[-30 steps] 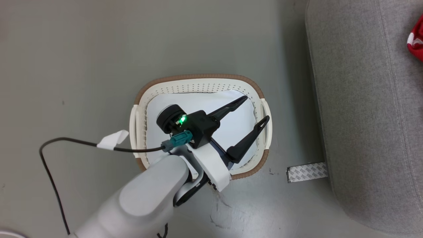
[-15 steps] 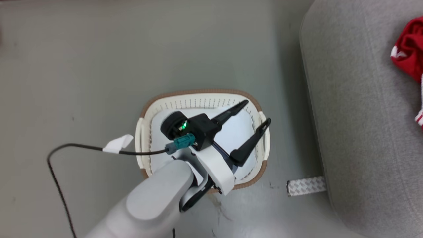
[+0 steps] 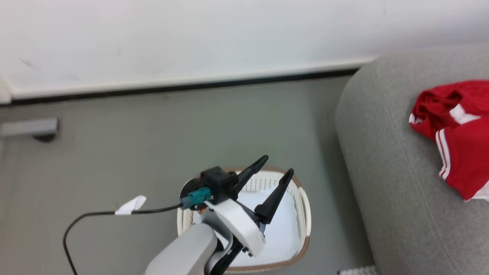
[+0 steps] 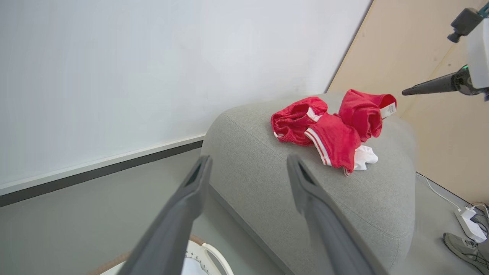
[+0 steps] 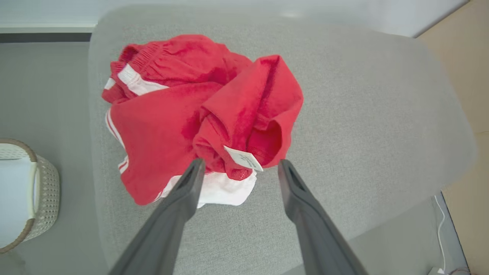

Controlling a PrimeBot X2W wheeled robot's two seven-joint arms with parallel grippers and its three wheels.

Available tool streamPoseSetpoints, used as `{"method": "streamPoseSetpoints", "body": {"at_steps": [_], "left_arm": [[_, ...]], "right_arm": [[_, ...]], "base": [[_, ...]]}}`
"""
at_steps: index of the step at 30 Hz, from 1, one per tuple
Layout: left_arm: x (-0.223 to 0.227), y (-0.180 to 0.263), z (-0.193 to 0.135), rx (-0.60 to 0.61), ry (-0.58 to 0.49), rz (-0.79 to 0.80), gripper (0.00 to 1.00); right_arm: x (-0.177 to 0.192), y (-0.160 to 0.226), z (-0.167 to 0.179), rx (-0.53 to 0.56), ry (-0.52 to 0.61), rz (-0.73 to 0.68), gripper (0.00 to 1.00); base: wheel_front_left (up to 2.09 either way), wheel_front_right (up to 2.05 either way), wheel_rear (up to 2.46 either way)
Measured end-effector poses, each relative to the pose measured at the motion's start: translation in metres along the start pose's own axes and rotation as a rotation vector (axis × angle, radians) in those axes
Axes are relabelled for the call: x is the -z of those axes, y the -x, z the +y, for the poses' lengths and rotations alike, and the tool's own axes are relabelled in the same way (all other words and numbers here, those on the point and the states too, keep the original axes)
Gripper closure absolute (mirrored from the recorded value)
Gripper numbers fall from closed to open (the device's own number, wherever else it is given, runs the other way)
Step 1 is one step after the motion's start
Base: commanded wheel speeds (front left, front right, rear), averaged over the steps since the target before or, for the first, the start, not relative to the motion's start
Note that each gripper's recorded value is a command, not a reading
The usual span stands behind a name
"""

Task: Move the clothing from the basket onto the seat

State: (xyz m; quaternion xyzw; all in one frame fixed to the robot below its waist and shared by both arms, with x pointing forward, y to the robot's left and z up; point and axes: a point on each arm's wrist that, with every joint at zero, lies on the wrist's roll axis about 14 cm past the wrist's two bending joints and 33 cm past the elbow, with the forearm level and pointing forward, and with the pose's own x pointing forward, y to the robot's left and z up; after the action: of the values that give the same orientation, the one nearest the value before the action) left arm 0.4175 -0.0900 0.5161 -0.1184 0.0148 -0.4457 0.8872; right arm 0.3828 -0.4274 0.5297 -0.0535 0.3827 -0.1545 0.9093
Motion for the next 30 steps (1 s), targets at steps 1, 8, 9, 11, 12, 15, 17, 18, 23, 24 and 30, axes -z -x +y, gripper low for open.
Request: {"method": "streamPoseSetpoints", "body": {"at_steps": [1,8,9,11,12,15,17,18,23,24,30], "left_arm": [[-0.006,0.004,-0.001,-0.013,-0.002,-0.013,0.0],[-0.054,0.038,0.014,-0.175,-0.038,-0.131,0.0],[-0.054,0.038,0.014,-0.175,-0.038,-0.131,0.0],[-0.072,0.053,0.03,-0.248,-0.058,-0.178,0.0],[-0.076,0.062,0.039,-0.289,-0.059,-0.191,0.0],[-0.084,0.093,0.067,-0.407,-0.078,-0.216,0.0],[-0.093,0.11,0.081,-0.468,-0.095,-0.243,0.0],[-0.095,0.116,0.084,-0.484,-0.095,-0.253,0.0],[-0.098,0.142,0.101,-0.575,-0.12,-0.285,0.0],[-0.097,0.146,0.103,-0.591,-0.115,-0.292,0.0],[-0.079,0.169,0.111,-0.669,-0.09,-0.282,0.0]], "right_arm": [[-0.007,0.008,0.002,-0.015,0.009,-0.044,0.0],[-0.055,0.067,0.027,-0.143,-0.01,-0.434,0.0],[-0.055,0.067,0.027,-0.143,-0.01,-0.434,0.0],[-0.064,0.077,0.039,-0.178,-0.008,-0.54,0.0],[-0.067,0.081,0.047,-0.195,-0.01,-0.591,0.0],[-0.07,0.084,0.072,-0.257,-0.035,-0.694,0.0],[-0.065,0.084,0.091,-0.301,-0.052,-0.735,0.0],[-0.063,0.085,0.1,-0.319,-0.06,-0.756,0.0],[-0.05,0.088,0.132,-0.344,-0.049,-0.889,0.0],[-0.042,0.087,0.142,-0.355,-0.059,-0.901,0.0],[0.001,0.082,0.178,-0.405,-0.137,-0.924,0.0]], "base": [[0.0,0.0,0.0],[0.0,0.0,0.0],[0.0,0.0,0.0],[0.0,0.0,0.0],[0.0,0.0,0.0],[0.0,0.0,0.0],[0.0,0.0,0.0],[0.0,0.0,0.0],[0.0,0.0,0.0],[0.0,0.0,0.0],[0.0,0.0,0.0]]}}
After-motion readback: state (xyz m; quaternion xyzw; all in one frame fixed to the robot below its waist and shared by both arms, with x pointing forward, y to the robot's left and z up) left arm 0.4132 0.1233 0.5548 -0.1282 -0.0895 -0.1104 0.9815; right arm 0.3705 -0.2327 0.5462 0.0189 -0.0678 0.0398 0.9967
